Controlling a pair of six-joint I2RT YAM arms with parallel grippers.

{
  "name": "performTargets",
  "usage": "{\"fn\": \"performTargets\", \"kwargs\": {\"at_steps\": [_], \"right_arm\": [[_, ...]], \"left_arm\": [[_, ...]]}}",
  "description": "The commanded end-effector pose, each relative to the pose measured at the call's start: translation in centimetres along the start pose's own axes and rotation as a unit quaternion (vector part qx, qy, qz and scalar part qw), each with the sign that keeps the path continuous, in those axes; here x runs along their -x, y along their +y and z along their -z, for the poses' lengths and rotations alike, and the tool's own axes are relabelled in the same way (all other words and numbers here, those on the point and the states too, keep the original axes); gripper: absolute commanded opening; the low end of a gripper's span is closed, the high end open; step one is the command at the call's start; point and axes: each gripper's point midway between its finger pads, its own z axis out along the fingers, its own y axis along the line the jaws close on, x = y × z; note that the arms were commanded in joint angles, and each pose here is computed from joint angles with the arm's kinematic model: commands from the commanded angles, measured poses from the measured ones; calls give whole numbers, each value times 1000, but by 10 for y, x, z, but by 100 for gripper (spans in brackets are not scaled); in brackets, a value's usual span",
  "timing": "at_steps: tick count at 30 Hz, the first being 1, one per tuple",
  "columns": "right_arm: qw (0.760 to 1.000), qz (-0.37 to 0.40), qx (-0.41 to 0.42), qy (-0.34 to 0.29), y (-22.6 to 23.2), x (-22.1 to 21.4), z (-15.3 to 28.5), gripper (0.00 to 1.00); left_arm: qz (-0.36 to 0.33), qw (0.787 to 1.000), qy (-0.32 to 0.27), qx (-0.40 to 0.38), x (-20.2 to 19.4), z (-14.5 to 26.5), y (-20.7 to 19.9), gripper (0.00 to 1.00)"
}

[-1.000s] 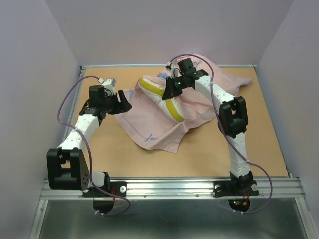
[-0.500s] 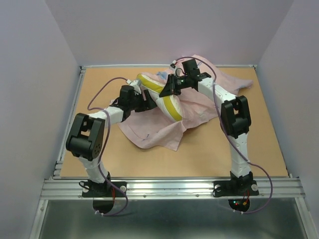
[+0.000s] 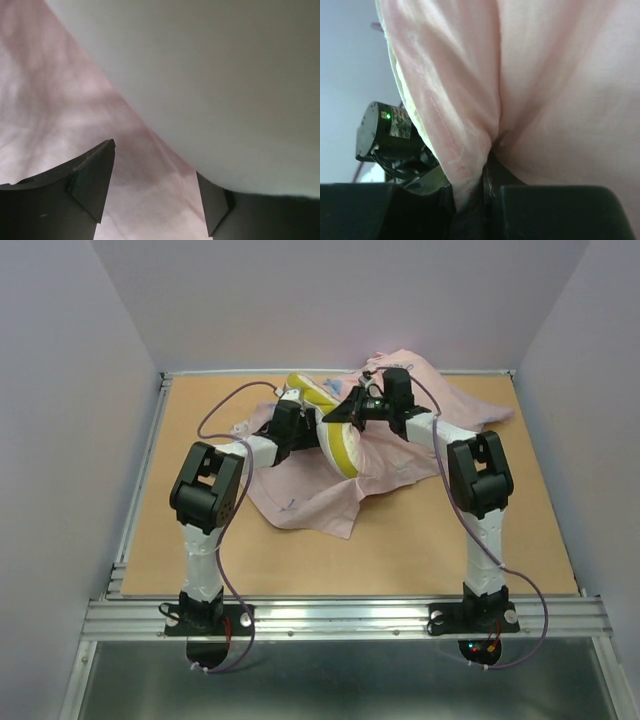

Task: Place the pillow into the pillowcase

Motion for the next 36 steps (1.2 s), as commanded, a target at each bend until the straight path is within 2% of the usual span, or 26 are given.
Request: {"fn": "performTargets", "kwargs": {"at_steps": [1, 6, 8, 10, 11, 12, 14, 16, 17, 18, 20, 21, 25, 27, 30, 31, 33, 34, 35, 36], "right_arm": [[985, -7, 157, 68, 113, -38, 27, 1], [984, -20, 167, 64, 120, -37, 30, 1], [984, -18, 167, 60, 118, -36, 30, 1], [984, -15, 167, 56, 116, -34, 28, 1], [984, -9, 168, 55, 118, -34, 29, 0], [985, -2, 167, 52, 116, -33, 28, 1], [986, -10, 160, 46, 108, -31, 28, 1], [987, -10, 156, 43, 101, -30, 27, 1], [987, -6, 155, 42, 99, -29, 26, 0], [987, 4, 155, 39, 98, -29, 26, 1], [988, 7, 152, 32, 97, -26, 27, 1], [988, 19, 151, 24, 98, -22, 27, 1], [992, 30, 120, 15, 93, -18, 24, 0], [992, 46, 116, 11, 96, -18, 26, 1], [993, 48, 110, 9, 95, -22, 29, 1], [993, 50, 110, 7, 96, -23, 30, 1], [994, 42, 105, 5, 91, -26, 31, 1], [994, 42, 105, 2, 93, -26, 33, 1], [994, 40, 104, 1, 92, -27, 33, 1], [994, 36, 103, 2, 90, -29, 33, 1]], "left_arm": [[-60, 996, -17, 70, 8, -10, -3, 73], [-101, 987, 28, 124, -27, -16, 30, 71], [-108, 986, 34, 125, -34, -16, 33, 58], [-114, 985, 43, 124, -40, -17, 36, 56], [-115, 985, 41, 124, -35, -17, 33, 46], [-110, 985, 44, 129, -32, -15, 35, 45], [-90, 991, 40, 95, -24, -10, 25, 44], [-64, 997, 41, 7, -18, 12, 5, 50], [-62, 997, 7, -42, -1, 21, -13, 54], [-73, 994, 0, -86, -1, 44, -27, 61], [-89, 986, -13, -137, 1, 66, -42, 66], [-92, 981, -23, -171, 11, 84, -58, 67], [-81, 972, -23, -221, 10, 115, -75, 68], [-70, 968, -18, -242, 3, 119, -80, 68], [-13, 964, 14, -265, -12, 108, -86, 64], [29, 963, 27, -266, -14, 104, -89, 61], [63, 956, 17, -285, -8, 96, -97, 56], [88, 953, 32, -288, -17, 86, -96, 54], [117, 942, 15, -315, -5, 87, -107, 51], [134, 936, 25, -324, -10, 79, -109, 50]]}}
